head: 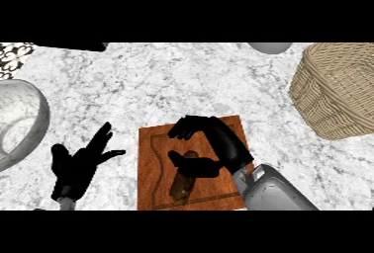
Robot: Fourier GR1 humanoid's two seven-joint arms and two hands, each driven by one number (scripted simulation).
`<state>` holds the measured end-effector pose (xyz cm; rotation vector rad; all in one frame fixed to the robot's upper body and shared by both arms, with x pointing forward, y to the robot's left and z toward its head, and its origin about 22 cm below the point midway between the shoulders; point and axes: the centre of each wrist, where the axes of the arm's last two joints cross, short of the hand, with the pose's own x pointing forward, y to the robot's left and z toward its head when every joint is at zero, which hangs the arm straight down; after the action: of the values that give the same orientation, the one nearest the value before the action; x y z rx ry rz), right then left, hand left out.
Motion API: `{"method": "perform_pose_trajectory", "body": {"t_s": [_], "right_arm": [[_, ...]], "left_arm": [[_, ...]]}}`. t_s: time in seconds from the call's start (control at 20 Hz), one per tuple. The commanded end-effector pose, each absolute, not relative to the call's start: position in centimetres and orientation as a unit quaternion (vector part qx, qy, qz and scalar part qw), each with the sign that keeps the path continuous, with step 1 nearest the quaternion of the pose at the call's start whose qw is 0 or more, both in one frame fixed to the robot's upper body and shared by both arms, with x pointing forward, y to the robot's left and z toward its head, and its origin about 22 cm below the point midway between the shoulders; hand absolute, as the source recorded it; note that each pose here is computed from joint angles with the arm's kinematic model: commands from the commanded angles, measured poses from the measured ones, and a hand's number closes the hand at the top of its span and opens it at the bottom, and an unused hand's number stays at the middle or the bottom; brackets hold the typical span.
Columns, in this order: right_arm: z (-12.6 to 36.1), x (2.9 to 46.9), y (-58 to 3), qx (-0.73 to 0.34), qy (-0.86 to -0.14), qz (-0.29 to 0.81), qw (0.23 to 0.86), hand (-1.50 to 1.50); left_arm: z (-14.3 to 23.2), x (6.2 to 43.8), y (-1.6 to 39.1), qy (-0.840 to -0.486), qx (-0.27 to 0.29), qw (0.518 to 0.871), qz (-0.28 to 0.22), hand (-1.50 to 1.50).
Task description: Pick the sweet potato from the cutting board and place it in the basket
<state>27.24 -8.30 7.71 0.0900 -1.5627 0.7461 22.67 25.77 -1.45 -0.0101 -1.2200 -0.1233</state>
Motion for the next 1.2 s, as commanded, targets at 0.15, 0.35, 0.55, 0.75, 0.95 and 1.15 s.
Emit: {"method": "perform_pose_trajectory", "body": {"t_s": [0.15, 0.35, 0.55, 0.75, 0.95, 1.15], "right_arm": [[6.0, 25.7, 0.9, -0.114, -0.643, 0.438, 0.619, -1.5], [8.1, 28.5, 2.0, -0.294, -0.585, 0.52, 0.549, -1.5], [13.3, 28.9, 5.5, -0.387, -0.522, 0.561, 0.513, -1.5], [19.4, 28.8, 7.5, -0.418, -0.468, 0.601, 0.495, -1.5], [22.1, 30.1, 8.3, -0.41, -0.398, 0.648, 0.504, -1.5], [23.3, 31.2, 8.7, -0.388, -0.334, 0.685, 0.518, -1.5]], "left_arm": [[-3.9, 21.2, 27.9, -0.494, 0.048, 0.867, -0.055, 0.0], [-4.0, 21.1, 27.6, -0.492, 0.047, 0.868, -0.053, 0.0], [-3.8, 21.1, 27.9, -0.489, 0.057, 0.869, -0.049, 0.0], [-4.3, 20.5, 27.1, -0.487, 0.054, 0.871, -0.047, 0.0], [-3.5, 21.4, 27.7, -0.495, 0.056, 0.866, -0.05, 0.0], [-3.7, 21.2, 27.3, -0.492, 0.051, 0.868, -0.044, 0.0]]}}
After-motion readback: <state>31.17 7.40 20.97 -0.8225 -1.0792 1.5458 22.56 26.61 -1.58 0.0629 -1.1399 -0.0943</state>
